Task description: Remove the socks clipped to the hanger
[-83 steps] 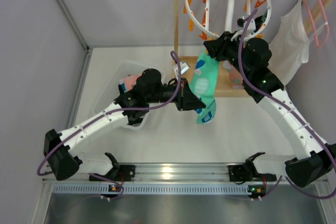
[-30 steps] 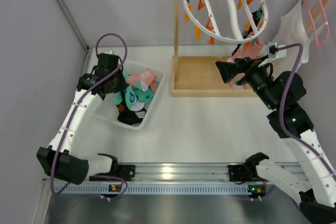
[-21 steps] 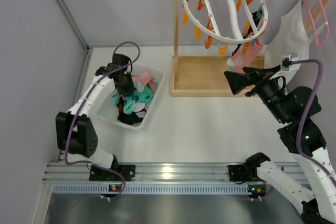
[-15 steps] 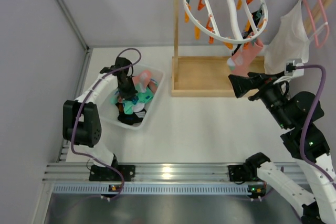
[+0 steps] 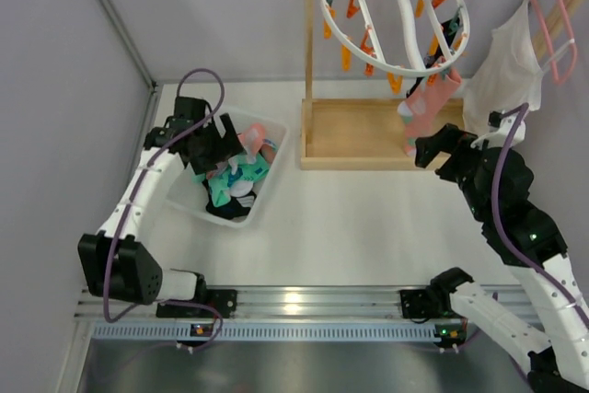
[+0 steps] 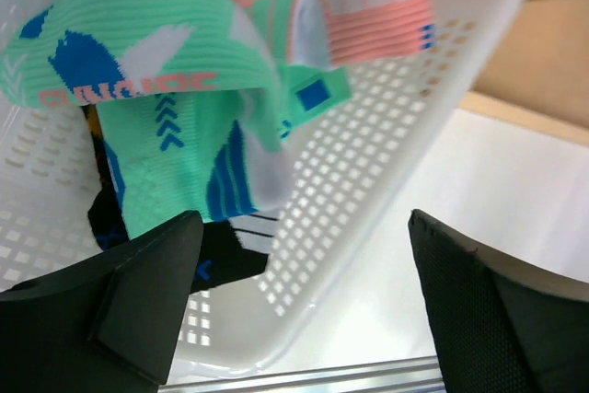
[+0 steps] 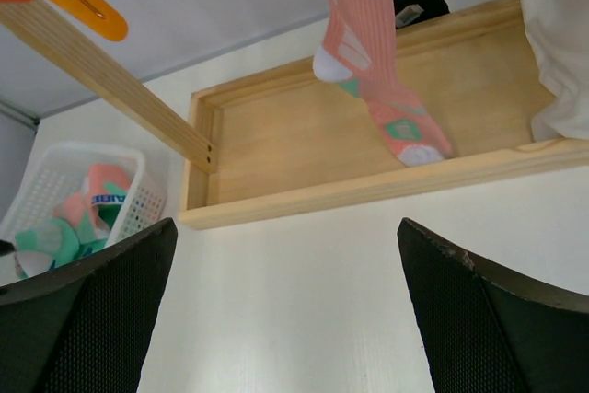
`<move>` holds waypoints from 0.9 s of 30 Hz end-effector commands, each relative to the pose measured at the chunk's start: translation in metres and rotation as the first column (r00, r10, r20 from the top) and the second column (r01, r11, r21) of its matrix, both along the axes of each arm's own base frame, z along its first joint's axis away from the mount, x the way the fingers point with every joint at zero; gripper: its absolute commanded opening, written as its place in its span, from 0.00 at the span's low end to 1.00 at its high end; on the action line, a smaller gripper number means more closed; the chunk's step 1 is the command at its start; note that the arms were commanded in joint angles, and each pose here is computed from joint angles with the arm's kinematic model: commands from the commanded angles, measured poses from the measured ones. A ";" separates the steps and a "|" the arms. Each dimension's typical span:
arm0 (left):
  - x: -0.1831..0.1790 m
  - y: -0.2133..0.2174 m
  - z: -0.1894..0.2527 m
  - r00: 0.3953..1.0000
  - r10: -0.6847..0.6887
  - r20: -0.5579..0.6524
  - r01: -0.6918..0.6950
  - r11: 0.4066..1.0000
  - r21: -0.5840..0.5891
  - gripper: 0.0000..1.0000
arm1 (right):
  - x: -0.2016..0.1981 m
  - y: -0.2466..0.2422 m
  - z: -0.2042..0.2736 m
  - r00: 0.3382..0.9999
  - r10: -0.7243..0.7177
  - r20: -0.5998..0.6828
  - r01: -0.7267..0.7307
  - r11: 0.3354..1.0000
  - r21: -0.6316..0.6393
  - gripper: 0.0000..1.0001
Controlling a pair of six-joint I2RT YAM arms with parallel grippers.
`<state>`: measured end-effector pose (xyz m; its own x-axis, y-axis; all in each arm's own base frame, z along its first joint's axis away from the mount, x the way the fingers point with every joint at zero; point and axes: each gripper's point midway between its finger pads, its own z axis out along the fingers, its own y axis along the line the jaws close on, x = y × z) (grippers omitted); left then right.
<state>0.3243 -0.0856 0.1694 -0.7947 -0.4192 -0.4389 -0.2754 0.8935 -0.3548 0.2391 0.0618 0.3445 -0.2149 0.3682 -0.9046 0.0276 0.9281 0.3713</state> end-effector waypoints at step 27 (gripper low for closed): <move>-0.063 -0.053 0.160 0.877 -0.243 0.415 0.327 0.934 -0.144 0.99 | 0.151 -0.051 -0.121 0.973 0.117 0.199 -0.090 0.986 -0.137 0.99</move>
